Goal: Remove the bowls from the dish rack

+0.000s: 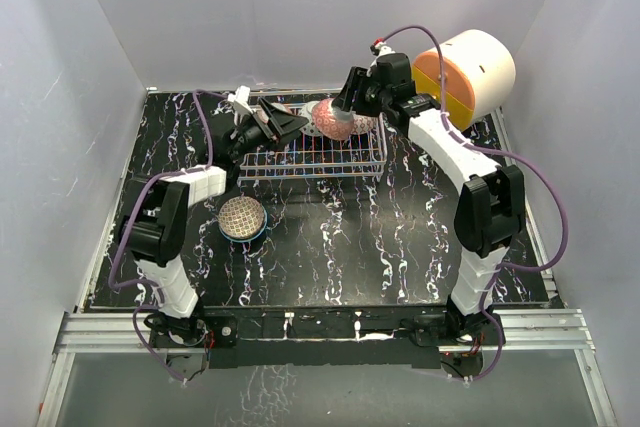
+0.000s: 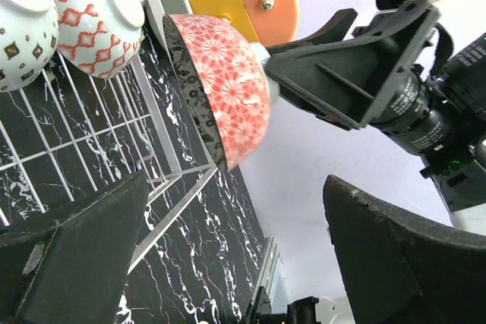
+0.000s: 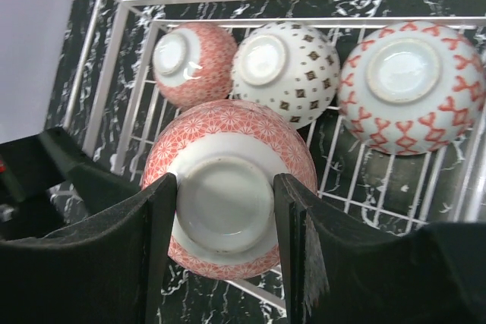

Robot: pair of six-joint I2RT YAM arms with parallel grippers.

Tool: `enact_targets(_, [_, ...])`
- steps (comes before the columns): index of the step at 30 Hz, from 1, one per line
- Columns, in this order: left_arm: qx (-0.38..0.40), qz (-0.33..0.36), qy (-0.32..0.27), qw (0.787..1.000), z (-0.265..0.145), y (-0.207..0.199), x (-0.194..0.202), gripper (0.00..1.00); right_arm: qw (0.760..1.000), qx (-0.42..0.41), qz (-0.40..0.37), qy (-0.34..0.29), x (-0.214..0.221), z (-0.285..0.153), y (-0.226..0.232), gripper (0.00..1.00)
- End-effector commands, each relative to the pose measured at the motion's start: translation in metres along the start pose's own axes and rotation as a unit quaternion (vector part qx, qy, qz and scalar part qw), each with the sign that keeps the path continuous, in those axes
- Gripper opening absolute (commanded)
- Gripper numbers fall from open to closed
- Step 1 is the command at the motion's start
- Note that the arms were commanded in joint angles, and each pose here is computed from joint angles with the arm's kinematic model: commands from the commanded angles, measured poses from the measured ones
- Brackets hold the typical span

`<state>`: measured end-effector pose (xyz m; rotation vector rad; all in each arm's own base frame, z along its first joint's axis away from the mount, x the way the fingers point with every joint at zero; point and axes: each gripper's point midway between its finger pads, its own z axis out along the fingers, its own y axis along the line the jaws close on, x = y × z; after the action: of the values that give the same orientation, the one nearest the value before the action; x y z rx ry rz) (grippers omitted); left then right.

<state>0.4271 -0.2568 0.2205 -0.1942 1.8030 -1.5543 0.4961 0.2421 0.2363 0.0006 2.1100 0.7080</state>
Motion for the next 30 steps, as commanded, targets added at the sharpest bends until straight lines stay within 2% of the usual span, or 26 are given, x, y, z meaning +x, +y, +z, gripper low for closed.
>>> enact_targets(1, [0.056, 0.022, -0.012, 0.998, 0.015, -0.022, -0.004, 0.97, 0.994, -0.098, -0.002, -0.058, -0.039, -0.029, 0.054, 0.31])
enact_targets(10, [0.138, -0.031, -0.017, 0.990, 0.036, -0.033, 0.005, 0.96, 0.991, -0.130, 0.014, -0.042, -0.027, -0.025, 0.061, 0.31])
enact_targets(15, [0.159, -0.026, -0.021, 0.987, 0.034, -0.045, 0.005, 0.86, 0.991, -0.126, 0.016, -0.040, -0.025, -0.024, 0.057, 0.31])
enact_targets(21, [0.164, -0.020, -0.021, 0.986, 0.030, -0.052, 0.006, 0.57, 0.991, -0.126, 0.025, -0.034, -0.020, -0.019, 0.053, 0.31])
enact_targets(30, [0.177, -0.012, -0.021, 0.984, 0.027, -0.061, 0.005, 0.05, 0.992, -0.122, 0.027, -0.027, -0.013, -0.014, 0.048, 0.31])
